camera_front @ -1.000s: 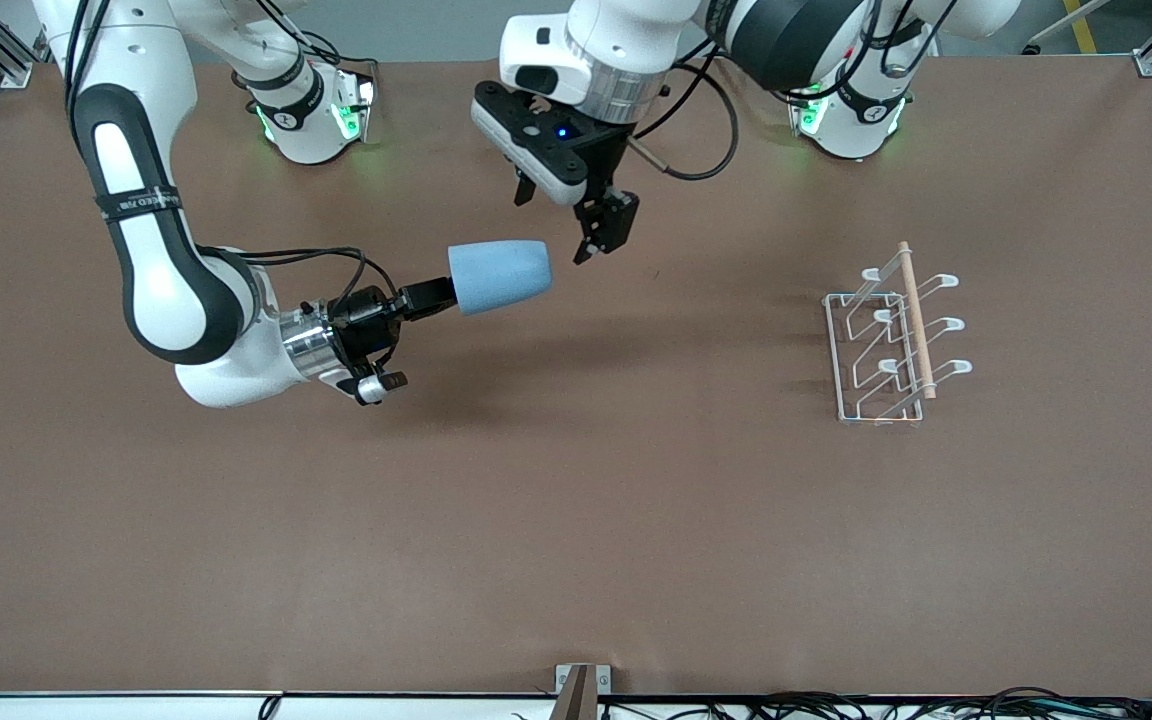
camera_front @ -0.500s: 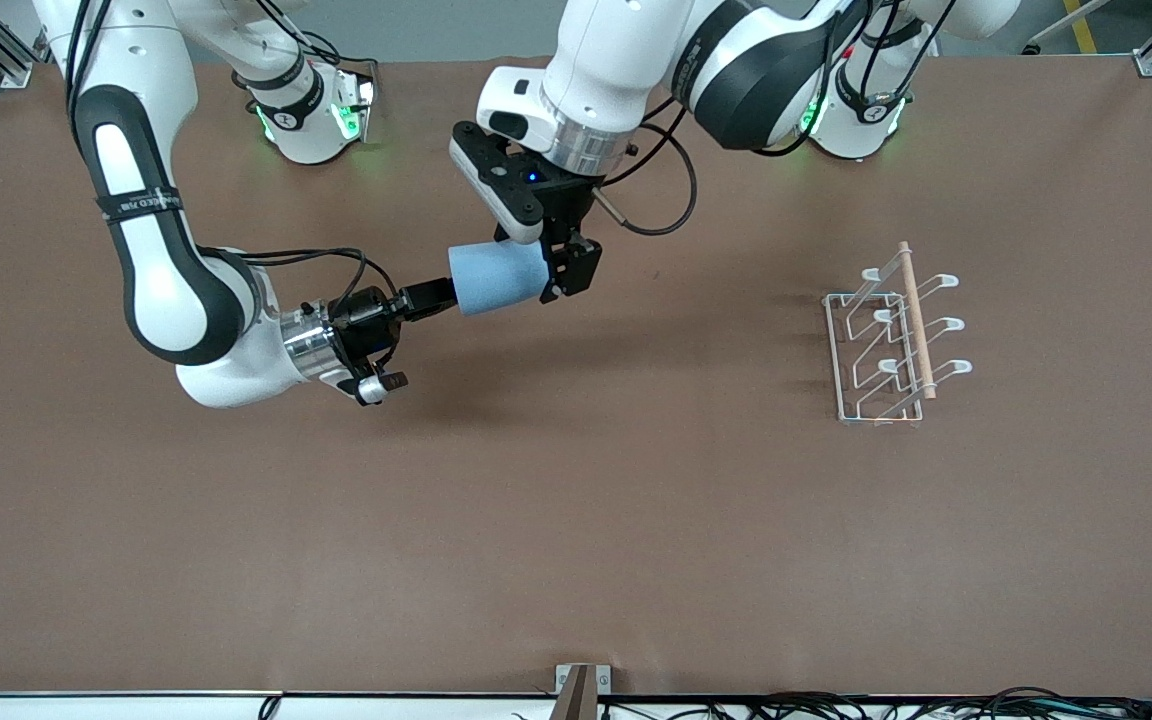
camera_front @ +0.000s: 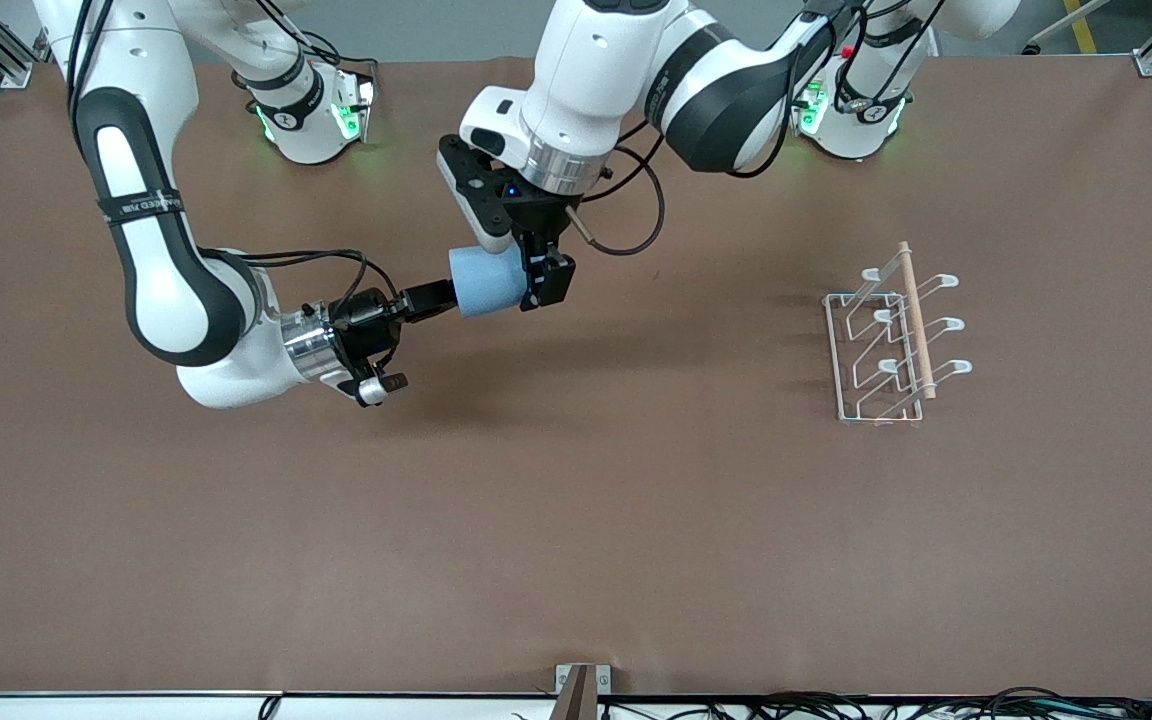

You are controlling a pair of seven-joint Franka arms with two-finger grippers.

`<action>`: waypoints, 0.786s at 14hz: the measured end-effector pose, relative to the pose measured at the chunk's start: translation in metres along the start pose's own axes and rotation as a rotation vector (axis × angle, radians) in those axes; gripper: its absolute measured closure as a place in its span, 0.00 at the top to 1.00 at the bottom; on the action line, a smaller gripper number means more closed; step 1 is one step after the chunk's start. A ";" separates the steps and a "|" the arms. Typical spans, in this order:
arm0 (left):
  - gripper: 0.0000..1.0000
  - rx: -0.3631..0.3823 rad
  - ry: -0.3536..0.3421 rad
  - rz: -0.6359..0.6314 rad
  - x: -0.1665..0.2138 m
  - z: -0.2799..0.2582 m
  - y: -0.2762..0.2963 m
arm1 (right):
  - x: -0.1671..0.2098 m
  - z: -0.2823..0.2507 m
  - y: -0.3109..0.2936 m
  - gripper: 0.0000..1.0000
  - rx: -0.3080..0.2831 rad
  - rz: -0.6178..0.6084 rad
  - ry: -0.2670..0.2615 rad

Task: Hang cup on cup holder
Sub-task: 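Grasp the cup's base with the left gripper beside the right gripper, then carry the cup with the left gripper while the right gripper releases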

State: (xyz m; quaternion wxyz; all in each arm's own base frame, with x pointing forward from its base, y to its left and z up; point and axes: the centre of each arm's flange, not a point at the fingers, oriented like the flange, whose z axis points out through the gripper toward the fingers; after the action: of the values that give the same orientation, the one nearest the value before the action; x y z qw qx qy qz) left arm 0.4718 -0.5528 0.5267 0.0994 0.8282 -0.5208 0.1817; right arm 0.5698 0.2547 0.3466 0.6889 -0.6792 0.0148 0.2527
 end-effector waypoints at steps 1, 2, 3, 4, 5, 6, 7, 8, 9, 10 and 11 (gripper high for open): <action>0.97 -0.001 -0.002 0.008 0.000 0.003 0.000 | 0.000 0.000 0.000 0.05 0.000 0.000 0.000; 0.89 -0.001 -0.003 0.019 0.000 0.004 0.000 | 0.000 0.000 0.000 0.05 -0.001 0.000 0.003; 0.80 -0.002 -0.003 0.043 0.000 0.003 0.000 | 0.001 -0.001 0.000 0.05 -0.001 0.000 0.005; 0.80 -0.002 -0.003 0.057 0.000 0.003 0.000 | 0.001 -0.002 0.000 0.05 -0.001 -0.001 0.005; 0.80 -0.002 -0.003 0.058 0.000 0.003 0.000 | 0.001 -0.002 0.000 0.05 -0.001 -0.002 0.005; 0.80 -0.002 -0.004 0.058 0.000 0.003 0.000 | 0.001 -0.002 0.000 0.05 -0.001 -0.003 0.005; 0.80 -0.003 -0.010 0.058 -0.001 0.003 -0.001 | 0.001 -0.001 0.000 0.05 -0.001 -0.002 0.004; 0.80 0.002 -0.037 0.060 -0.004 0.003 -0.003 | 0.001 0.001 0.000 0.11 -0.001 -0.001 0.001; 0.80 0.018 -0.078 0.063 -0.009 0.004 -0.010 | 0.001 0.000 0.000 0.21 0.000 -0.001 0.000; 0.80 0.030 -0.118 0.059 -0.016 0.002 -0.020 | 0.001 -0.001 0.000 0.30 0.001 -0.002 0.007; 0.80 0.046 -0.158 0.050 -0.023 -0.001 -0.034 | 0.001 -0.002 -0.001 0.43 0.002 -0.002 0.007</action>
State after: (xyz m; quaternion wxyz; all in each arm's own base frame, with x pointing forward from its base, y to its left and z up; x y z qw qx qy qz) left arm 0.4926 -0.5183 0.5190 0.0343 0.8286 -0.5435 0.1299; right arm 0.5716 0.2537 0.3465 0.6898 -0.6795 0.0165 0.2495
